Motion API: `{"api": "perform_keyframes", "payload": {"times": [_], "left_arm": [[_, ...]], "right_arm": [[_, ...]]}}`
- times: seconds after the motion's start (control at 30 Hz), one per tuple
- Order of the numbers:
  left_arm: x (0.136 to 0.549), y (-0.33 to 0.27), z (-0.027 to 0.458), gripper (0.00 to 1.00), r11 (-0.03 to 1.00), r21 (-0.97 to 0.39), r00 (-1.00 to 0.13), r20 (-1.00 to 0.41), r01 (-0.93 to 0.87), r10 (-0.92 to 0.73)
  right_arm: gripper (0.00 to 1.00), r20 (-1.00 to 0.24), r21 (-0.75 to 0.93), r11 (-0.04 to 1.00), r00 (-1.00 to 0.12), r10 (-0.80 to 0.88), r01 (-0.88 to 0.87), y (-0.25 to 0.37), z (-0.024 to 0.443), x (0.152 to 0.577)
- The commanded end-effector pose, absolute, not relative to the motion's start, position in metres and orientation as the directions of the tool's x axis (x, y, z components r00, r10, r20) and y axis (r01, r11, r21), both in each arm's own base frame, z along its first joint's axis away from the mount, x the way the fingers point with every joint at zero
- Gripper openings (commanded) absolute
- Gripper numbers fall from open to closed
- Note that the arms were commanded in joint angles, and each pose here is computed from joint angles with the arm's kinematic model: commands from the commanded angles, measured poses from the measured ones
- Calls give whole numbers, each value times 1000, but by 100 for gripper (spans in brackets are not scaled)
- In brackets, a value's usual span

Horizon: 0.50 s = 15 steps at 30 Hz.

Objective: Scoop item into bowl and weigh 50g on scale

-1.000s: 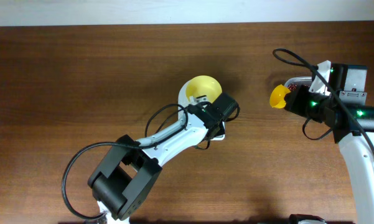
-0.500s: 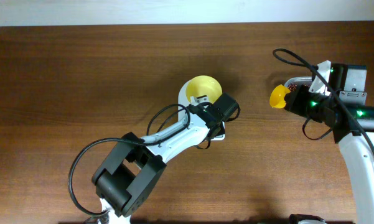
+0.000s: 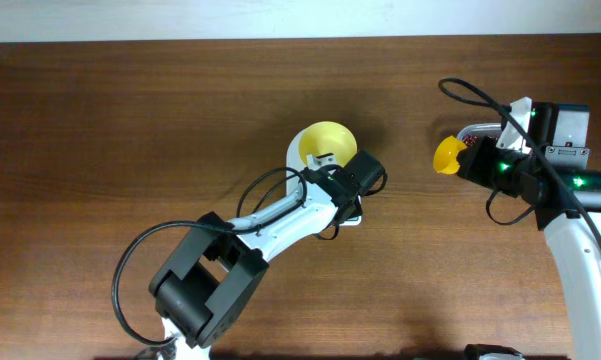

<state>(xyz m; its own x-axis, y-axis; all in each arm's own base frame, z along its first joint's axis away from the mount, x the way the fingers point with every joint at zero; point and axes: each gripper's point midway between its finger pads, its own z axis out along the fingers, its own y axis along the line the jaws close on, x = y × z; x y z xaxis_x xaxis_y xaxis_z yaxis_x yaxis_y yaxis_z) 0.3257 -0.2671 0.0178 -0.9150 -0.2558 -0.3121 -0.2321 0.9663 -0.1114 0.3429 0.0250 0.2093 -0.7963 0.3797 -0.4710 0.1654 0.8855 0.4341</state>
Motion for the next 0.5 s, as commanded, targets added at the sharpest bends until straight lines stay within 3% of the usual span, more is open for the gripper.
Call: {"api": "perform_keyframes", "payload": {"times": [0.0,0.47], "left_arm": [[320,-257,-9,0,969,-50,-931,-268,-241,-246],[315,-255,17,0,969,-65,-931,-271,-237,-246]], "right_arm": [[4,-492,437,887,-785,377,153,24,218,346],[4,-492,421,891,-783,382,170,20,217,346]]}}
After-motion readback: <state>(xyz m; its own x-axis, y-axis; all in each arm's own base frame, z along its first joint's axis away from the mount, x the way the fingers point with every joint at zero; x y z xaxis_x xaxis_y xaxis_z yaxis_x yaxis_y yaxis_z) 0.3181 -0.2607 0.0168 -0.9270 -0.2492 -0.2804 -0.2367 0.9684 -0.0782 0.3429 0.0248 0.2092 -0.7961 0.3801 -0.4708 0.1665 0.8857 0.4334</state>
